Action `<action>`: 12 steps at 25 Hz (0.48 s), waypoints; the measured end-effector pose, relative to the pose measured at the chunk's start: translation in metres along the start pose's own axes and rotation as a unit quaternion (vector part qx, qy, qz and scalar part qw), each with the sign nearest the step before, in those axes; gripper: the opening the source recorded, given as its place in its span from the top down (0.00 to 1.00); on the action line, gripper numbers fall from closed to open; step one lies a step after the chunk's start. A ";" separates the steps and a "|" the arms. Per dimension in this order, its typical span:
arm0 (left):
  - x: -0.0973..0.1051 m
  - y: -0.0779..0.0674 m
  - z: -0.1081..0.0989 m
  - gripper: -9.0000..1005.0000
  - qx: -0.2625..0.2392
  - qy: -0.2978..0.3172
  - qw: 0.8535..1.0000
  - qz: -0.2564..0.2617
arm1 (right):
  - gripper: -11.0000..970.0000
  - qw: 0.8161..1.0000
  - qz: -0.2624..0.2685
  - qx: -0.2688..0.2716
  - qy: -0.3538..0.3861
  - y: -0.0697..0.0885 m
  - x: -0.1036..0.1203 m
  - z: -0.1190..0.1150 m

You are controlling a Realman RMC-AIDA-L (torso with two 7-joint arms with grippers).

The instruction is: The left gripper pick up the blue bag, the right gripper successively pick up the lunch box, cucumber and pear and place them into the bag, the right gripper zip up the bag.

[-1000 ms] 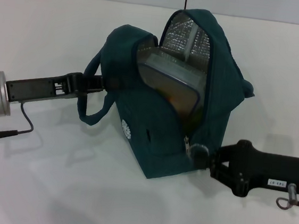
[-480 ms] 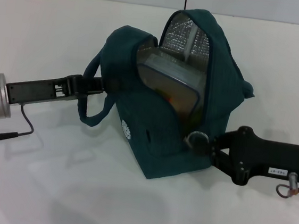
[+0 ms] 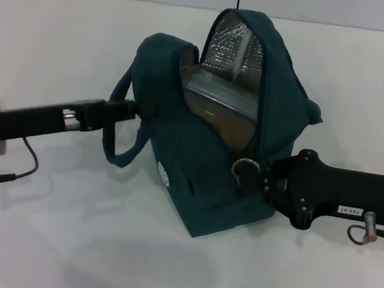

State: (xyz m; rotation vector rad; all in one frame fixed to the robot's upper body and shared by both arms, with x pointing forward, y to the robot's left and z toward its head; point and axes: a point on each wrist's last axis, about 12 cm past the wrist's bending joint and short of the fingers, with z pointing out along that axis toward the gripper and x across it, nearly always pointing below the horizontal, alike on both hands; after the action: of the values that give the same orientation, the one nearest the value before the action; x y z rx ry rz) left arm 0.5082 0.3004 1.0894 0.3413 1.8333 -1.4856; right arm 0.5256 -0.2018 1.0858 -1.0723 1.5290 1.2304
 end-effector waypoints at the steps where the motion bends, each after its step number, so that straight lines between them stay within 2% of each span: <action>1: 0.001 0.000 -0.003 0.82 -0.001 -0.006 1.000 0.012 | 0.98 1.000 -0.001 -0.002 -0.002 0.001 0.000 0.001; 4: 0.005 0.000 -0.011 0.81 -0.008 -0.022 0.998 0.050 | 0.98 1.000 -0.002 -0.013 -0.008 0.003 -0.002 0.002; 9: 0.022 -0.005 -0.019 0.59 -0.001 -0.024 0.996 0.086 | 0.98 0.999 0.000 -0.029 -0.024 0.007 -0.005 0.002; 12: 0.044 -0.010 -0.026 0.60 0.003 -0.028 0.994 0.105 | 0.98 0.999 -0.003 -0.032 -0.025 0.007 -0.007 0.002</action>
State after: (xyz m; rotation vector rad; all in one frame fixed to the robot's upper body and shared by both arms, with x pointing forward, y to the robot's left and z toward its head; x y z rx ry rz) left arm 0.4620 0.3109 1.0678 0.4764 1.6934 -1.3429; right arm 0.5213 -0.1978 1.0942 -1.0785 1.4559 1.3010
